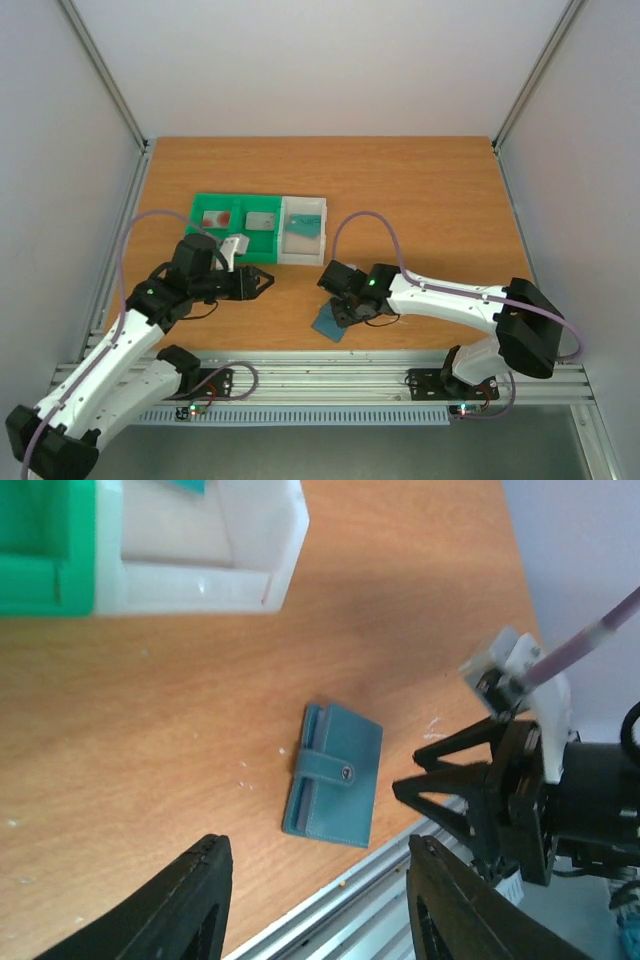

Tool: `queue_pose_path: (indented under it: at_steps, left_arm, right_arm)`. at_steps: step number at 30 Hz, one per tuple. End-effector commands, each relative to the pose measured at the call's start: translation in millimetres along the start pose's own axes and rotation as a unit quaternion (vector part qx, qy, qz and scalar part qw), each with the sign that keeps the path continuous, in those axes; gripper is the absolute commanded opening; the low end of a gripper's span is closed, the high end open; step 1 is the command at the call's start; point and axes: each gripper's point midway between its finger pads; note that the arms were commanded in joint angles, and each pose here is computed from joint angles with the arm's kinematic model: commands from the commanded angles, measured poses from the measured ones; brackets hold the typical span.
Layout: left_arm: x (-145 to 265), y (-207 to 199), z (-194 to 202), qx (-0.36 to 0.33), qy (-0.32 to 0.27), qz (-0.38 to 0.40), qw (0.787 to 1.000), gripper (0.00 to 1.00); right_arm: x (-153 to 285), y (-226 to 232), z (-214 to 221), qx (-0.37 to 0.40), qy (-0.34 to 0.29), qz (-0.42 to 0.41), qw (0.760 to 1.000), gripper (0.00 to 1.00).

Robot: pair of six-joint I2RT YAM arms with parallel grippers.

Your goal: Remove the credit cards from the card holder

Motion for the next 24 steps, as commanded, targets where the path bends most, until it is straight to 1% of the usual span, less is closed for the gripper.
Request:
queue_pose_path:
  at_steps: [1,7,8,12,15,19,24]
  left_arm:
    - [-21.6,-9.1,0.6,0.006,0.005,0.03,1.0,0.47]
    - [-53.7,-11.4,18.3,0.006,0.04,0.032,0.999,0.43]
    - [-60.0,-11.6,21.2,0.006,0.049,0.034,0.998,0.43]
    - [-84.6,-10.5,33.4,0.008,0.084,0.037,0.996,0.42]
    - [-98.6,-2.3,43.0,0.012,0.097,0.023,0.995,0.43]
    - [-114.0,8.9,56.9,0.026,0.118,0.008,0.993,0.43]
    - [-130.5,20.9,67.0,0.046,0.126,0.003,0.991,0.36]
  right_arm:
    - [1.4,-3.8,-5.1,-0.107,-0.012,-0.039,0.993,0.4]
    - [-18.3,14.1,1.4,-0.196,-0.005,-0.128,0.972,0.38]
    - [-22.0,15.2,2.6,-0.206,-0.004,-0.134,0.969,0.38]
    - [-36.2,3.1,9.0,-0.257,-0.009,-0.115,0.959,0.38]
    - [-50.1,3.2,15.6,-0.293,-0.009,-0.132,0.947,0.38]
    - [-56.7,6.8,11.5,-0.287,-0.016,-0.142,0.947,0.38]
    - [-53.8,-2.6,-2.7,-0.263,-0.061,-0.125,0.955,0.38]
Point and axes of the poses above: each gripper's point midway between its finger pads, its own x axis back along the fingers, its own y axis along the line the jaws close on, z = x × y, and after that the axes turned 3 degrees about x, right-handed
